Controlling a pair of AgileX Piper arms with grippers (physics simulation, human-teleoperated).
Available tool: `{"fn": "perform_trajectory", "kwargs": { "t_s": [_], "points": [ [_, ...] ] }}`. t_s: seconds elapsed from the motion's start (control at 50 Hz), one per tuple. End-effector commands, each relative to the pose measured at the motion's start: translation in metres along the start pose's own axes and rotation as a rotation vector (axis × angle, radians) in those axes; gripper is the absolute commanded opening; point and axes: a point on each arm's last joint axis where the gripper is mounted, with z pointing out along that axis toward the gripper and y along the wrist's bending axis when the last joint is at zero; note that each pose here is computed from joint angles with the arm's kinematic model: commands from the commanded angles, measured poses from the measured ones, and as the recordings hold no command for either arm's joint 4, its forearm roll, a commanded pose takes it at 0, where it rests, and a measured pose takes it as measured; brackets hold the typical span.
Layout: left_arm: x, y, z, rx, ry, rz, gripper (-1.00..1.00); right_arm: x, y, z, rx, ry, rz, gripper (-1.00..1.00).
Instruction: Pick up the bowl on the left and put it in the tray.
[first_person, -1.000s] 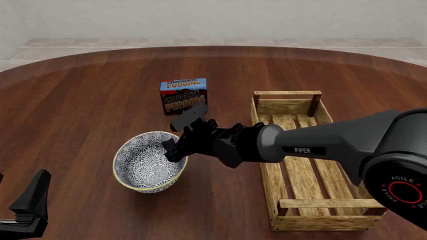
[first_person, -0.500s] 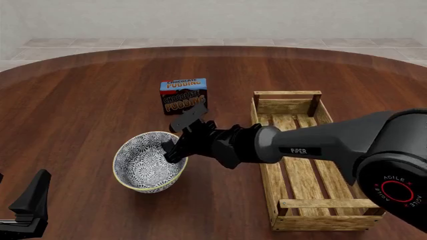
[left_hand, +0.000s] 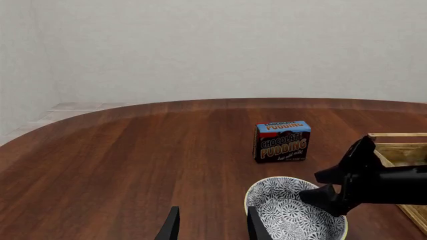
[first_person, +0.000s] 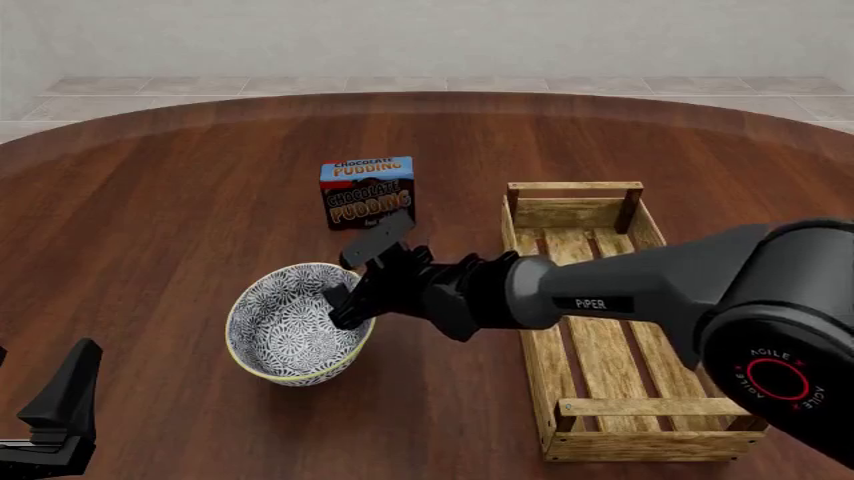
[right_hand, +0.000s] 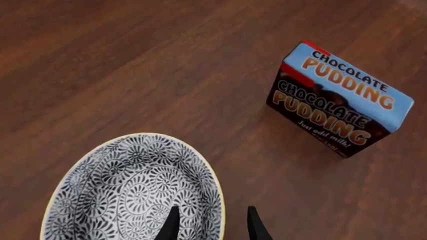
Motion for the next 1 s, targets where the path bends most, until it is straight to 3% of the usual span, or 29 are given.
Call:
{"fn": "perform_trajectory", "kwargs": {
  "t_s": [0.02, 0.14, 0.16, 1.0],
  "points": [
    [0.0, 0.0, 0.0, 0.0, 0.0, 0.0, 1.0, 0.002, -0.001, 0.002, 0.002, 0.002, 0.01, 1.0],
    [0.0, 0.0, 0.0, 0.0, 0.0, 0.0, 1.0, 0.004, 0.002, 0.003, -0.003, 0.004, 0.012, 1.0],
    [0.0, 0.0, 0.0, 0.0, 0.0, 0.0, 1.0, 0.004, -0.001, 0.004, 0.002, 0.003, 0.014, -1.0],
    [0.0, 0.0, 0.0, 0.0, 0.0, 0.0, 1.0, 0.01, 0.037, -0.025, -0.074, -0.04, 0.064, -1.0]
  ]
}}
